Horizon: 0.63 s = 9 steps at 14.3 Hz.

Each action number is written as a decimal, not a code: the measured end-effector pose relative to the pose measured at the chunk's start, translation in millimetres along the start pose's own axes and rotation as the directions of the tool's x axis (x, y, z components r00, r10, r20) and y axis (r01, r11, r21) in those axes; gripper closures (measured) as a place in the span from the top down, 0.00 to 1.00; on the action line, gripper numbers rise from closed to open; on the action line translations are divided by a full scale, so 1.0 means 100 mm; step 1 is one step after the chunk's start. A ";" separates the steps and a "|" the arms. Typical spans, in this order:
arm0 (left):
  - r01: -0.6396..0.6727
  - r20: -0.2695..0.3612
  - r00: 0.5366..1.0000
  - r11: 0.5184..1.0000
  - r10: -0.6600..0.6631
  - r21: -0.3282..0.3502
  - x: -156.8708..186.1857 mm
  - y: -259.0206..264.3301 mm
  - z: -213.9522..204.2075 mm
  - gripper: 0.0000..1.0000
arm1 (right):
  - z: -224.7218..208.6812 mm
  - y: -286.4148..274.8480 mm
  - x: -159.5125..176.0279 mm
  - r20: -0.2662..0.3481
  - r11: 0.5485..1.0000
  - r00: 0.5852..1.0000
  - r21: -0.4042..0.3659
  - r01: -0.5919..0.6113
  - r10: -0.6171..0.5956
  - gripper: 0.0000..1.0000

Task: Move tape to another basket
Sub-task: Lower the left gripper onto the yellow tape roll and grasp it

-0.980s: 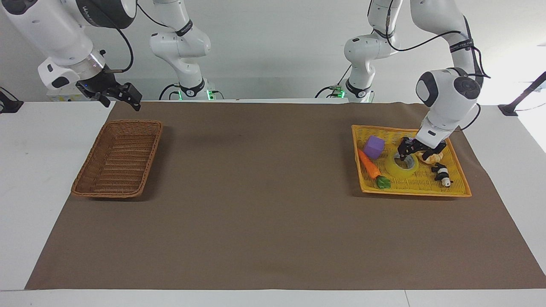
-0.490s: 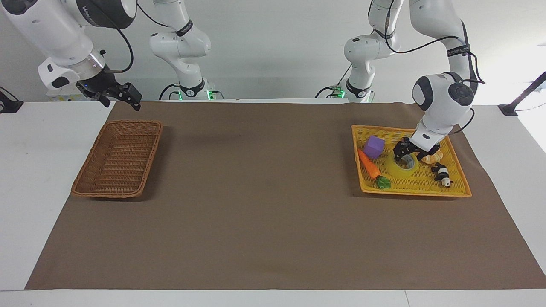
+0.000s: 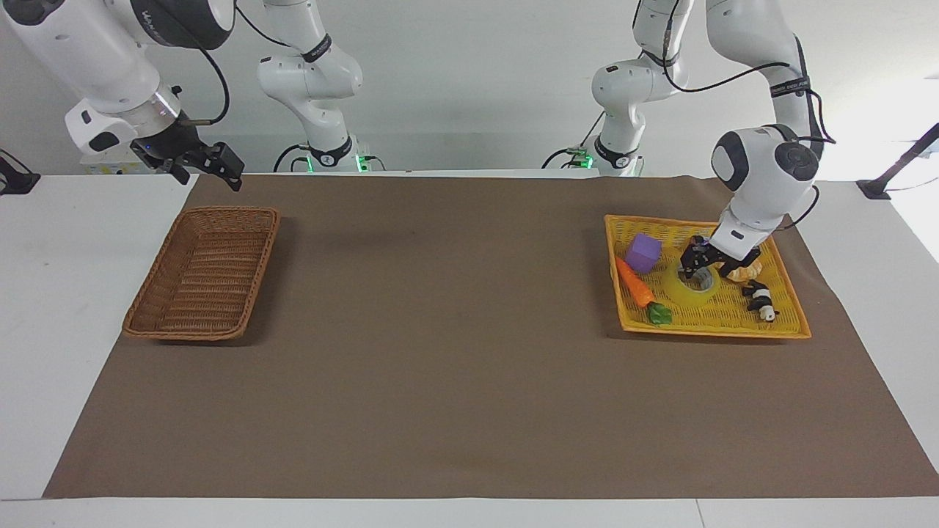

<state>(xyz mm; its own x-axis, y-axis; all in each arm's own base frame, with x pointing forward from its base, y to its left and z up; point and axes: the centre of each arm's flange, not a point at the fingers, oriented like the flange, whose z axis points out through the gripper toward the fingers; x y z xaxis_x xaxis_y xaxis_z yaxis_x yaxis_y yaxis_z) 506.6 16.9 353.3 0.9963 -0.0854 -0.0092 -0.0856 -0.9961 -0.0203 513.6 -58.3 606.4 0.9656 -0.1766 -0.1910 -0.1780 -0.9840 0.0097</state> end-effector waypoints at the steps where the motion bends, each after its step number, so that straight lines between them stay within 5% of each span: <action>1: 0.006 0.001 1.000 1.000 -0.006 0.000 -0.01 -0.03 0.00 0.82 | 0.00 0.00 0.00 0.000 1.000 1.000 0.000 0.000 0.000 0.99; 9: 0.022 -0.009 1.000 1.000 -0.023 -0.003 -0.05 -0.11 0.23 0.82 | 0.00 0.00 0.00 0.000 1.000 1.000 0.000 0.000 0.000 0.99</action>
<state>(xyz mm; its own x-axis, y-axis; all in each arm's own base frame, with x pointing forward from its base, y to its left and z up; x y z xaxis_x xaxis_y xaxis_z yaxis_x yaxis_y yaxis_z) 502.0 28.9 330.8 0.9980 -0.0631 -0.0002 -0.0631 -0.9979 -0.0172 513.6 -58.3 606.4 0.9656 -0.1766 -0.1910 -0.1780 -0.9840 0.0097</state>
